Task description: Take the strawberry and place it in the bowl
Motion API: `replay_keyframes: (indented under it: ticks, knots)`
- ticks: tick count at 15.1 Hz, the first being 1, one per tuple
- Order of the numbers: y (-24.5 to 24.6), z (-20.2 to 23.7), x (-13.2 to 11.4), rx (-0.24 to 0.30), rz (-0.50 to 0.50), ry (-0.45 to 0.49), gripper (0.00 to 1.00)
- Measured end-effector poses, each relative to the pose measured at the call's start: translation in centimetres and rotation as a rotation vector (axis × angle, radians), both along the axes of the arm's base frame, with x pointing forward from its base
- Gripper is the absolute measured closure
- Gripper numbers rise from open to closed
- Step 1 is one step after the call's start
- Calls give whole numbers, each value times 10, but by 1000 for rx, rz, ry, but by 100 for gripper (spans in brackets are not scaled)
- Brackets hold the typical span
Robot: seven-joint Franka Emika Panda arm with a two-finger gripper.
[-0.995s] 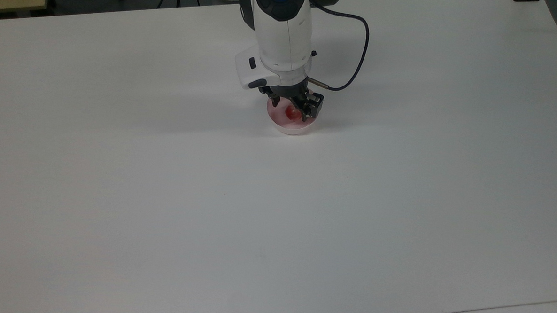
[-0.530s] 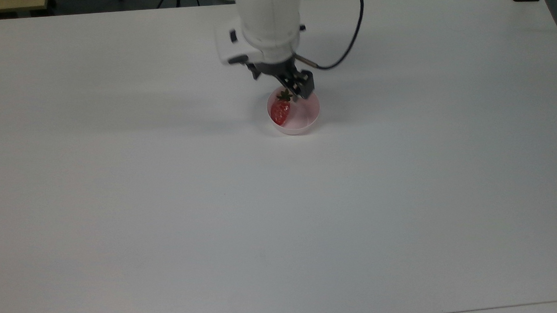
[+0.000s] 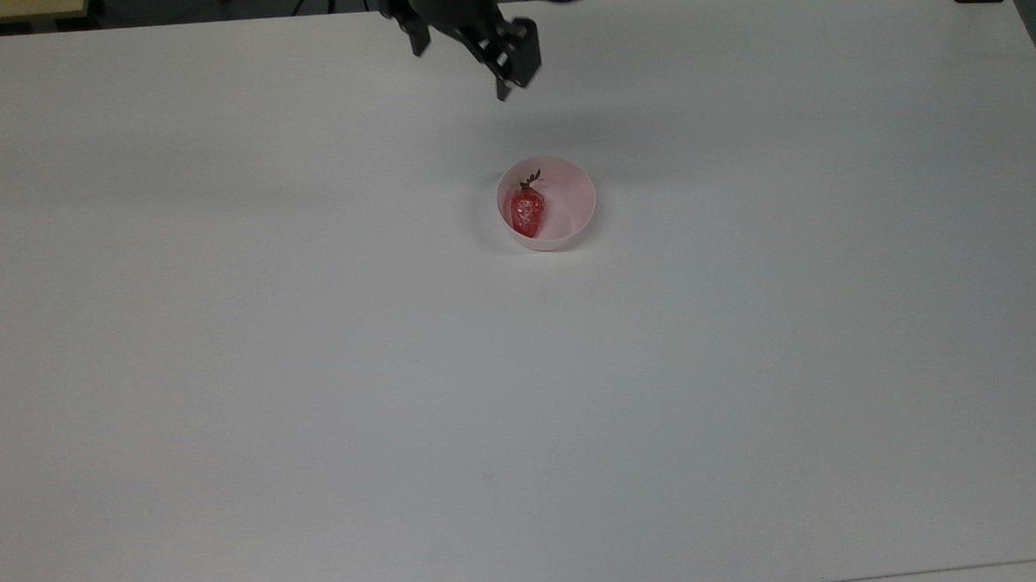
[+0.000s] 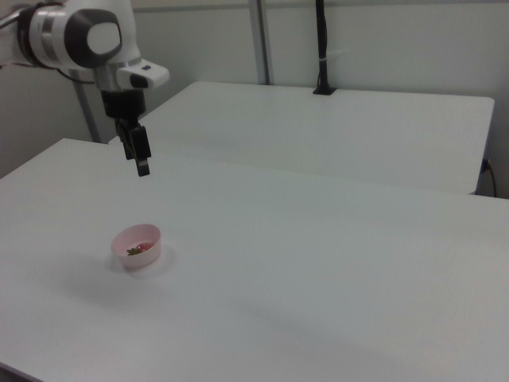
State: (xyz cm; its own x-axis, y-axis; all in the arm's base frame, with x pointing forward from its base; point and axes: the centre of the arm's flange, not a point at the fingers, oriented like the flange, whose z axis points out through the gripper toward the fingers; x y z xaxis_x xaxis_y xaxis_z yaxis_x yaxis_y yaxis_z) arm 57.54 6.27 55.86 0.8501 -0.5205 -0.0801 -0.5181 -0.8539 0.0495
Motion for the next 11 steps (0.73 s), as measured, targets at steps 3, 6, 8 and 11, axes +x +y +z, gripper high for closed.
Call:
replay_keyframes:
  ticks: [3,6,8,11]
  knots:
    - [-33,35,-16,4,120,-38,0]
    - [-63,55,-26,14,291,-70,0]
    - [-72,58,-25,16,380,-89,0]
    - [-77,63,-19,4,419,-147,0]
